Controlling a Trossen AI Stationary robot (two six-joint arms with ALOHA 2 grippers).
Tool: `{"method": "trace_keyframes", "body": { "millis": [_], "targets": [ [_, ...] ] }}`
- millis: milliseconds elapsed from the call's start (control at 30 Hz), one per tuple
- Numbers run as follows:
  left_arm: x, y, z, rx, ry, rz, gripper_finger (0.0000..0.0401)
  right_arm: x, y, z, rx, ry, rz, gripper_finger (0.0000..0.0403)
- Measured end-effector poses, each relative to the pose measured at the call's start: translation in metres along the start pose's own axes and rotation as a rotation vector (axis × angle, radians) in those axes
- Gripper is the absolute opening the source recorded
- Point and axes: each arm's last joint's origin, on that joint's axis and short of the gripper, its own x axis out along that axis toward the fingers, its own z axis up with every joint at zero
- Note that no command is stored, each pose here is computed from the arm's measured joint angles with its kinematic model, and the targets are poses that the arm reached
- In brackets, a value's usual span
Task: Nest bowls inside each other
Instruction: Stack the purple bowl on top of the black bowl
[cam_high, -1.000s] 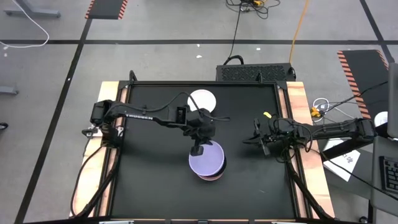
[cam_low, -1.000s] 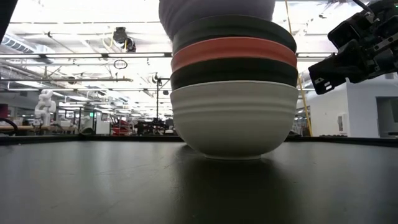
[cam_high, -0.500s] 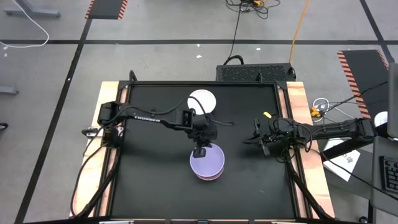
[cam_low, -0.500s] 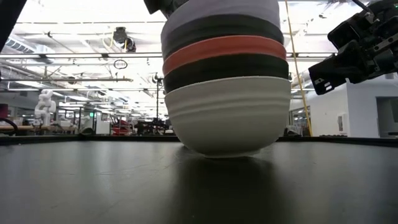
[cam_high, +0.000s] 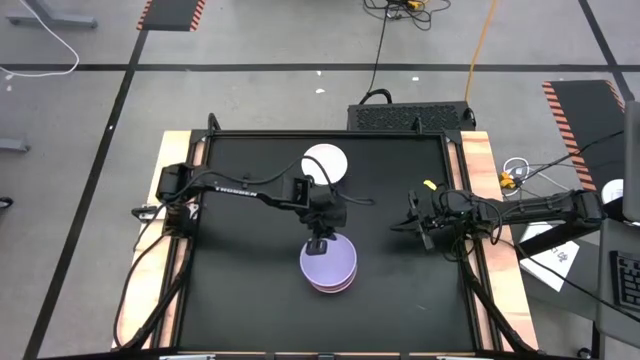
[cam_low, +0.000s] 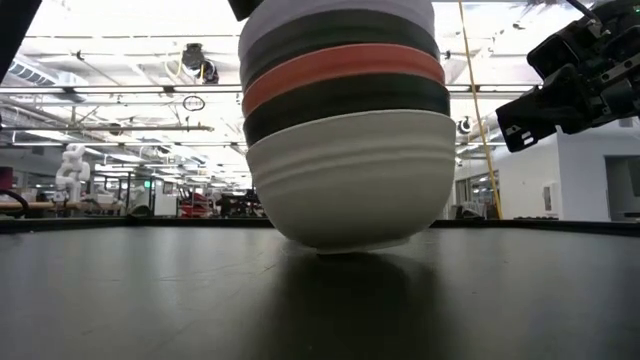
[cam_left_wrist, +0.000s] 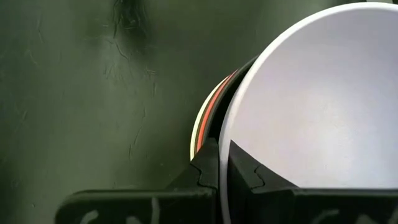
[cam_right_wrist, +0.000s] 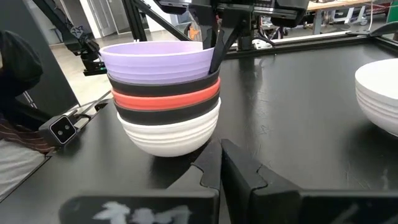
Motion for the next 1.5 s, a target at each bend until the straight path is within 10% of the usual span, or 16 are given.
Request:
{"method": "trace_keyframes", "body": {
  "millis": [267,967,1500],
  "targets": [
    [0.003,-0.012,0.002,0.046,-0.010,0.005,0.0006,0.000,0.000,0.000,0.000,0.000,0.000,0.0000],
    [-0.002,-0.017,0.017,0.131,-0.111,0.005,0.0161,0.000,0.000,-0.001,0.000,0.014,-0.002,0.0000],
    [-0.022,0.002,0.019,0.130,-0.147,0.014,0.0175,0.000,0.000,-0.002,0.009,0.023,-0.004,0.0000]
  ]
}}
